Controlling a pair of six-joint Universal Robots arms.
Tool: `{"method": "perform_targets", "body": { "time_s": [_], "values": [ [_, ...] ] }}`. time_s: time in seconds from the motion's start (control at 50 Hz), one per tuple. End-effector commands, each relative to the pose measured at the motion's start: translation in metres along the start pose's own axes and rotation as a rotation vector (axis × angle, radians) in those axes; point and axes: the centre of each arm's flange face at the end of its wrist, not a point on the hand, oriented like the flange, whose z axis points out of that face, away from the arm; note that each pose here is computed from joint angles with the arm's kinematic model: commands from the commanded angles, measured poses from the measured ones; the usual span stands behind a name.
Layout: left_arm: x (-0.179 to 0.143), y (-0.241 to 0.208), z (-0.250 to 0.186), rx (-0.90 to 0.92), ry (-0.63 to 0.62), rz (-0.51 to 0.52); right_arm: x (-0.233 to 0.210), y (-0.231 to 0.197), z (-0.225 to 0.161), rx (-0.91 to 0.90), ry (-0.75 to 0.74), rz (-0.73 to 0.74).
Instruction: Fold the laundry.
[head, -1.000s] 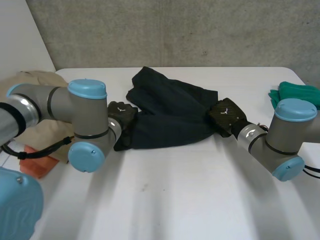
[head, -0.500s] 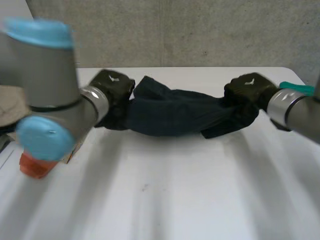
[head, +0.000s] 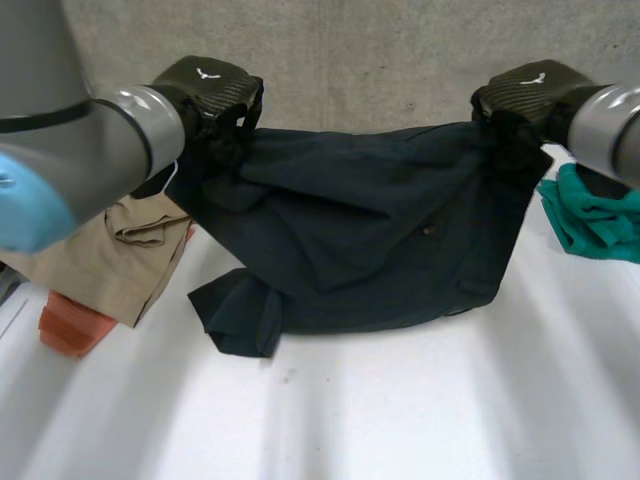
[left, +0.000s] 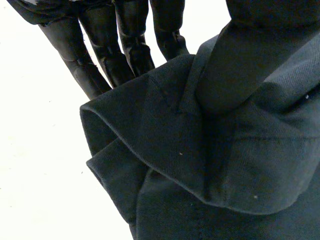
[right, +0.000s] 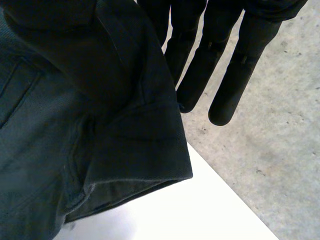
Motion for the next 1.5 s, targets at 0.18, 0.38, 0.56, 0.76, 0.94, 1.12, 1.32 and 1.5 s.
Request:
{"method": "perform_targets", "body": {
  "time_s": [0.18,0.38,0.56,0.76,0.94,1.12,1.32,1.5],
  "values": [
    [-0.068,-0.142,0.003,0.887,-0.266,-0.075,0.048,-0.114,0.019,0.797,0.404,0.099],
    [-0.053,-0.056,0.034,0.568,-0.227,-0.131,0.026,-0.08,0.024,0.625,0.285,0.118],
    [0.005,0.076,0.042,0.134,-0.073,-0.177,-0.045,0.052,0.035,0.143,0.031,0.17],
    [0.051,0.126,0.0,-0.11,0.098,-0.024,-0.081,0.13,0.016,-0.121,-0.079,0.035],
    [0.073,0.135,-0.064,-0.319,0.211,0.128,-0.069,0.117,-0.038,-0.322,-0.176,-0.053],
    [0.101,0.138,-0.12,-0.499,0.403,0.186,-0.082,0.125,-0.088,-0.576,-0.44,-0.167],
    [0.077,0.128,-0.093,-0.412,0.257,0.163,-0.085,0.134,-0.077,-0.491,-0.37,-0.139],
    [0.079,0.129,-0.085,-0.396,0.274,0.161,-0.084,0.133,-0.07,-0.444,-0.324,-0.078]
  ]
}}
